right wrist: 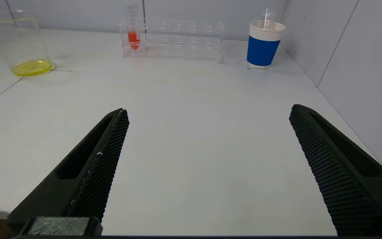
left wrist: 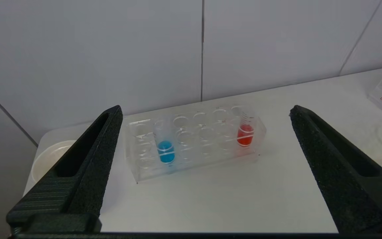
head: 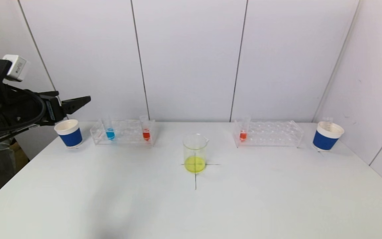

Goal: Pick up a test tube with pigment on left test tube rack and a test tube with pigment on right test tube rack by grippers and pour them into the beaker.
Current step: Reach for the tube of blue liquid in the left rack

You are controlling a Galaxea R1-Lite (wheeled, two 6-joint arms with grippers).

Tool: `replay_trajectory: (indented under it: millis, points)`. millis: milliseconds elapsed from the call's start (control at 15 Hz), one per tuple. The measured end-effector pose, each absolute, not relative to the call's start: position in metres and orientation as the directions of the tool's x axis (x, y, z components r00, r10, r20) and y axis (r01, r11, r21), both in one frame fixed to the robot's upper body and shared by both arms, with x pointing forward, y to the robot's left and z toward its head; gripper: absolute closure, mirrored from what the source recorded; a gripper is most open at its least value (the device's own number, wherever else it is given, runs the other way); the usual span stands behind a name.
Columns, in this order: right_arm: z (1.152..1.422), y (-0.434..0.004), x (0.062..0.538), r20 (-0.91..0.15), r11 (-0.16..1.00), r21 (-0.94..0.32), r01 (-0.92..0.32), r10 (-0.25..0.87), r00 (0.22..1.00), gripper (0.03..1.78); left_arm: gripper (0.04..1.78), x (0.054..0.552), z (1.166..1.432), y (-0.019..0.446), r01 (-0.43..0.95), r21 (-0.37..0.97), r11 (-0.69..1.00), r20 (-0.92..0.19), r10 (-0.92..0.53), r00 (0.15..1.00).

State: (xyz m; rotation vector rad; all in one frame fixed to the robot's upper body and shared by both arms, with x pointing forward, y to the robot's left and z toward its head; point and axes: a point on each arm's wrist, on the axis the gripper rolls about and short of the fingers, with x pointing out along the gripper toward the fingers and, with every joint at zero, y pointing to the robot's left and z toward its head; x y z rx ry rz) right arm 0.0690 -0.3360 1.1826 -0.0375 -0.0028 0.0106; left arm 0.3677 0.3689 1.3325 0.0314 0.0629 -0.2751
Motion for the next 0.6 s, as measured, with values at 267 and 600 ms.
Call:
replay_trajectory:
  millis: [267, 600]
  points:
    - [1.183, -0.336, 0.069, 0.002, 0.999, -0.038, -0.011, 0.011, 1.0, 0.05, 0.06, 0.402, 1.299, 0.38, 0.275, 0.023, 0.961, -0.066, -0.273, 0.96]
    - [1.183, -0.336, 0.069, 0.002, 0.999, -0.038, -0.011, 0.011, 1.0, 0.05, 0.06, 0.431, 1.261, 0.386, 0.275, 0.02, 0.961, -0.08, -0.272, 0.959]
